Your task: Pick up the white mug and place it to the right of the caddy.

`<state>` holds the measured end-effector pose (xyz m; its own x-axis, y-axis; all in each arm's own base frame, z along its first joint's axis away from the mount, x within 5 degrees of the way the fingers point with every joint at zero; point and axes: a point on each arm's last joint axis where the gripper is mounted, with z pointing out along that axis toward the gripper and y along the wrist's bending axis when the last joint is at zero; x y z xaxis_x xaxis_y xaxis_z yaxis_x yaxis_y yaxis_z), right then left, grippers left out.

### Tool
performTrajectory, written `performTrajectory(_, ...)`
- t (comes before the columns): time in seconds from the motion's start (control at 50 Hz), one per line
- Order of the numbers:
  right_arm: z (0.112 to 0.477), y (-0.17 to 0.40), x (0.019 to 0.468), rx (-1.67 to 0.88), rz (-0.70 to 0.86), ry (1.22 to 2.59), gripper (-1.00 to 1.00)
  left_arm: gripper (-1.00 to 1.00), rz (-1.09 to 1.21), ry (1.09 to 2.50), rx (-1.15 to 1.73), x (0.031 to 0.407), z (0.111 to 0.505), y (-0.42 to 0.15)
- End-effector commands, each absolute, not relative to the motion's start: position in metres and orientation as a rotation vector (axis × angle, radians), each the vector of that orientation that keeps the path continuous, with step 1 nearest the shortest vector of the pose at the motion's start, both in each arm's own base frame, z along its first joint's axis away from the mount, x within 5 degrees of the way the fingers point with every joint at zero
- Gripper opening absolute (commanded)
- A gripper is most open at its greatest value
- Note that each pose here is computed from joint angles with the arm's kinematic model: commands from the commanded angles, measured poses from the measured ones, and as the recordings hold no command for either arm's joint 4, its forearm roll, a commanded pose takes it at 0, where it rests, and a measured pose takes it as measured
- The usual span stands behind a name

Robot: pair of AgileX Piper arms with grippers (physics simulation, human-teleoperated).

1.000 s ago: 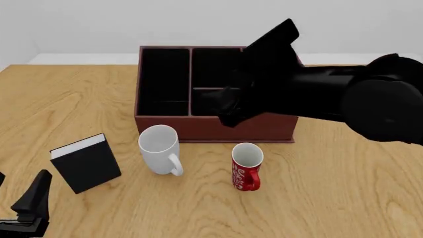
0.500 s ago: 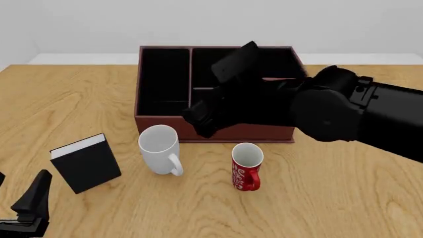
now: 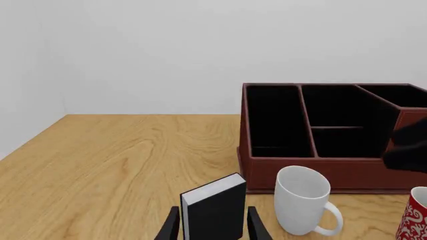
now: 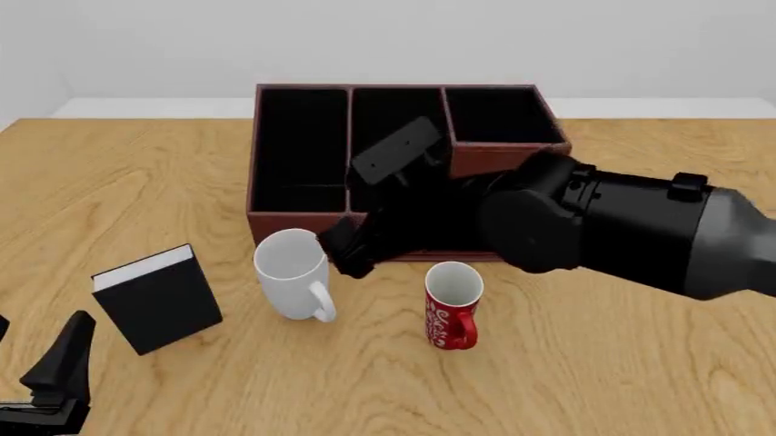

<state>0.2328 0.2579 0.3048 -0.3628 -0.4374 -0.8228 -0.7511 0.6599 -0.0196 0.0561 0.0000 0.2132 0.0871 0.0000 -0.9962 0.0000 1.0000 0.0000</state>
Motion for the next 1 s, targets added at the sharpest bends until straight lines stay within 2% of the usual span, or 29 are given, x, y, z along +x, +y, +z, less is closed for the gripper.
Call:
performTrajectory(0.02,0.290,0.273,0.235,-0.948,0.469,2.040,1.00,1.00,0.000,1.484,0.000,0.056,0.213,0.000)
performTrajectory(1.0,0.262,0.304,0.254,-0.967,0.458,2.126,1.00,1.00,0.000,1.484,0.000,0.056,0.213,0.000)
